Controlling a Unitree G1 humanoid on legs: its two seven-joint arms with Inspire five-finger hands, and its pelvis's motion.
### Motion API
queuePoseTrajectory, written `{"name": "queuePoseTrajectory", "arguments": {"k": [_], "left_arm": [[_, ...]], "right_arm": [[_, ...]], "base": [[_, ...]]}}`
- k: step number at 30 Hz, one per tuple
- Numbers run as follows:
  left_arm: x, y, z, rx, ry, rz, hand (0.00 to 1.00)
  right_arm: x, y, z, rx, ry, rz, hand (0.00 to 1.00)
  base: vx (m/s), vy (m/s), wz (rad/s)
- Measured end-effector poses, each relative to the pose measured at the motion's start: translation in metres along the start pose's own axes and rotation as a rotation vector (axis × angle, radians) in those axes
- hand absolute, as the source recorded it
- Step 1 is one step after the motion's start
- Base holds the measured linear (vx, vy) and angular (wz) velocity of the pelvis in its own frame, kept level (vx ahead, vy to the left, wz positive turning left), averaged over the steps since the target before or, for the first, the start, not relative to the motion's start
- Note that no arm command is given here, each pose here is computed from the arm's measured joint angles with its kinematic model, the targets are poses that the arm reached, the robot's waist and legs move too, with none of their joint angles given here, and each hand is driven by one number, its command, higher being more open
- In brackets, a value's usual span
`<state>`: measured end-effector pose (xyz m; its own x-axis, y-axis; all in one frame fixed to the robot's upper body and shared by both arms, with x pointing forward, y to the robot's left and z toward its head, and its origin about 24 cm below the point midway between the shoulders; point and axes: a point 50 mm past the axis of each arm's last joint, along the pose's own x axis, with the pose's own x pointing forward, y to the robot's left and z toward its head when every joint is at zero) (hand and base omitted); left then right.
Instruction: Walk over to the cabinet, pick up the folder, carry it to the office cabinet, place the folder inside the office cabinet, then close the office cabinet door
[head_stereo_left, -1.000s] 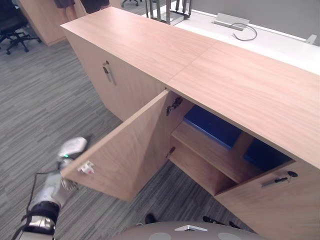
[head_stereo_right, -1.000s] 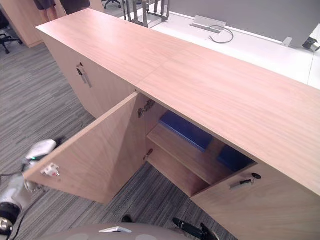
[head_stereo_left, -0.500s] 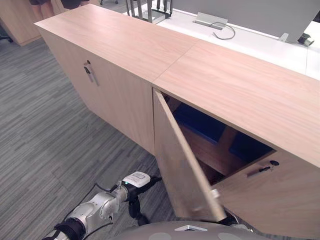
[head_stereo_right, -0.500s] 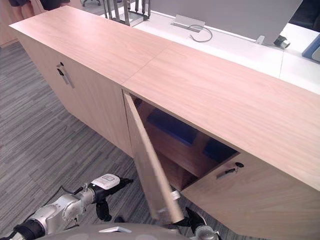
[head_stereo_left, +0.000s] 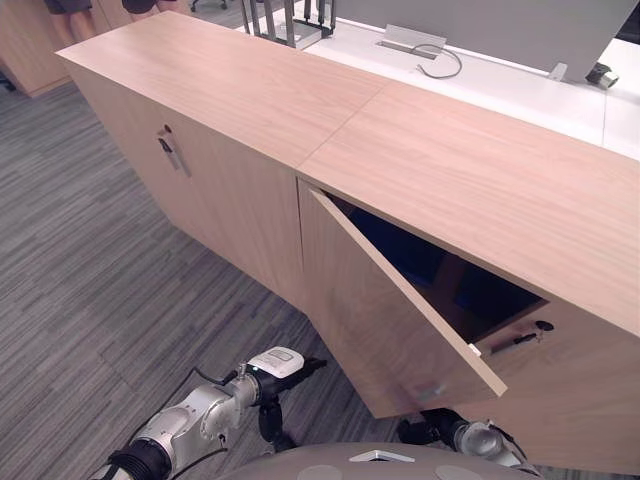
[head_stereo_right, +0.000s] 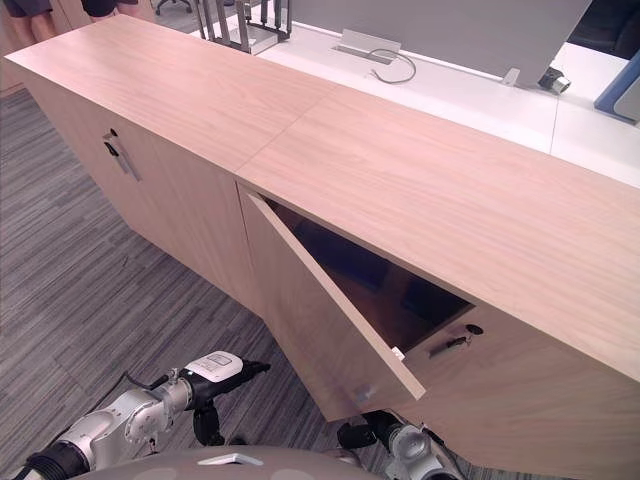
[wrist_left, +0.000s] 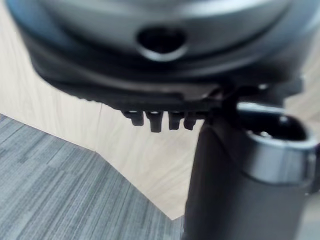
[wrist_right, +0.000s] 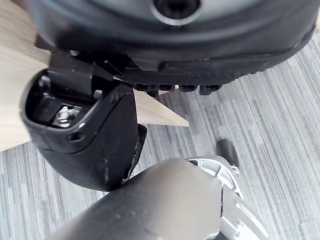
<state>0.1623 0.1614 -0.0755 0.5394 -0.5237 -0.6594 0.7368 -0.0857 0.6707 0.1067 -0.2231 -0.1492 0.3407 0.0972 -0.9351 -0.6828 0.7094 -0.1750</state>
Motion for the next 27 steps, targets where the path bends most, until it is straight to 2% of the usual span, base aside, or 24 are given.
{"name": "queuePoseTrajectory", "arguments": {"k": [5,27], "left_arm": [[0.0,0.004,-0.001,0.006,0.007,0.018,1.0],[0.008,0.011,0.008,-0.029,-0.016,0.033,1.0]], "right_arm": [[-0.008,-0.016,0.002,-0.114,-0.049,0.038,1.0],[-0.012,-0.023,-0.004,-0.044,-0.033,0.045,1.0]], "base": [[-0.01,0.005,-0.06],[-0.01,-0.004,-0.16]]}}
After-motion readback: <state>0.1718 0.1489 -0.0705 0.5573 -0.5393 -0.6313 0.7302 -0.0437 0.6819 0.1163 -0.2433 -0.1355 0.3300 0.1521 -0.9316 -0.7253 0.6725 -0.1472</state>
